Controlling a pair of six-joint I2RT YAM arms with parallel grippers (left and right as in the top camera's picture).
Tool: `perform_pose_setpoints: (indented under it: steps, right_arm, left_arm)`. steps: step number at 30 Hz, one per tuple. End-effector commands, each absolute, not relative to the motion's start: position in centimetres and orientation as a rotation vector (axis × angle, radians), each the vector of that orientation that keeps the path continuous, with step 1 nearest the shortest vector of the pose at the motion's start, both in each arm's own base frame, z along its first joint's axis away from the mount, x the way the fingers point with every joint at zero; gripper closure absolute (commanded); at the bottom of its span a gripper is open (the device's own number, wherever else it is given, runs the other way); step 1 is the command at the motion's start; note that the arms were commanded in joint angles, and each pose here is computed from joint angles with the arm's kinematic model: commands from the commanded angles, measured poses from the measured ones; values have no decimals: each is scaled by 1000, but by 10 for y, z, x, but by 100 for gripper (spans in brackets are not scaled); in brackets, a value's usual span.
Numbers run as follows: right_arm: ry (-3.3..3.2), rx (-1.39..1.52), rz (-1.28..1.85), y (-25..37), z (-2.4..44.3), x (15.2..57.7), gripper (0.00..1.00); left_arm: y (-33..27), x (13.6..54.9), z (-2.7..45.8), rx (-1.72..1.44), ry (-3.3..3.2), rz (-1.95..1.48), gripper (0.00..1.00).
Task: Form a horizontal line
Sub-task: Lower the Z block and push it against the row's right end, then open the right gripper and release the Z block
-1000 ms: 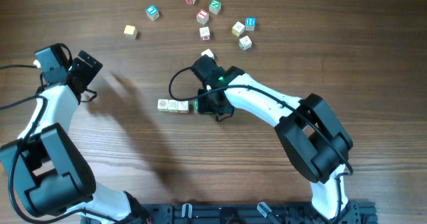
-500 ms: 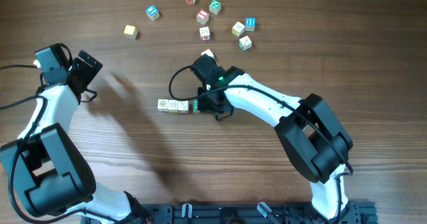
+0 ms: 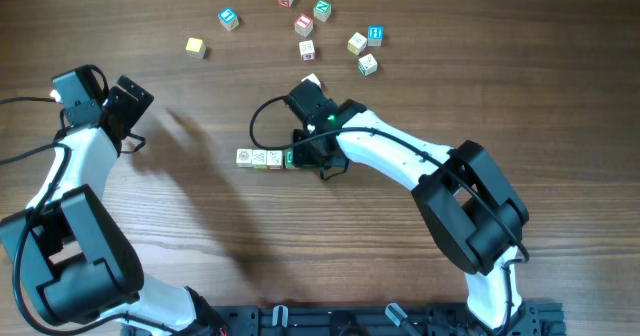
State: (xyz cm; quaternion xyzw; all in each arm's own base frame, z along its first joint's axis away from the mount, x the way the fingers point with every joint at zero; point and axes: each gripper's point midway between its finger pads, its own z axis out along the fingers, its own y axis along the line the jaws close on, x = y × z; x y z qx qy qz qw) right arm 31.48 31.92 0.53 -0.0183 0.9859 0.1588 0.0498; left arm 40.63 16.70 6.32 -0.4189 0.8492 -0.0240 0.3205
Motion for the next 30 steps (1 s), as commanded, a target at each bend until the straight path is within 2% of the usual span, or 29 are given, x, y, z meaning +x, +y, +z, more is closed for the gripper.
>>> perform_pose_setpoints:
  steps: [1,16,25,30]
  right_arm:
    - [2997,-75,516,324,10,312,87]
    - [2998,-7,568,331,13,313,87]
    - [2994,-8,570,331,13,314,83]
    - [3004,106,354,303,4,315,89]
  left_arm:
    - [171,408,64,-1104,2225,-53,0]
    - [171,408,64,-1104,2225,-53,0]
    - [171,408,64,-1104,2225,-53,0]
    - [171,408,64,-1104,2225,-53,0]
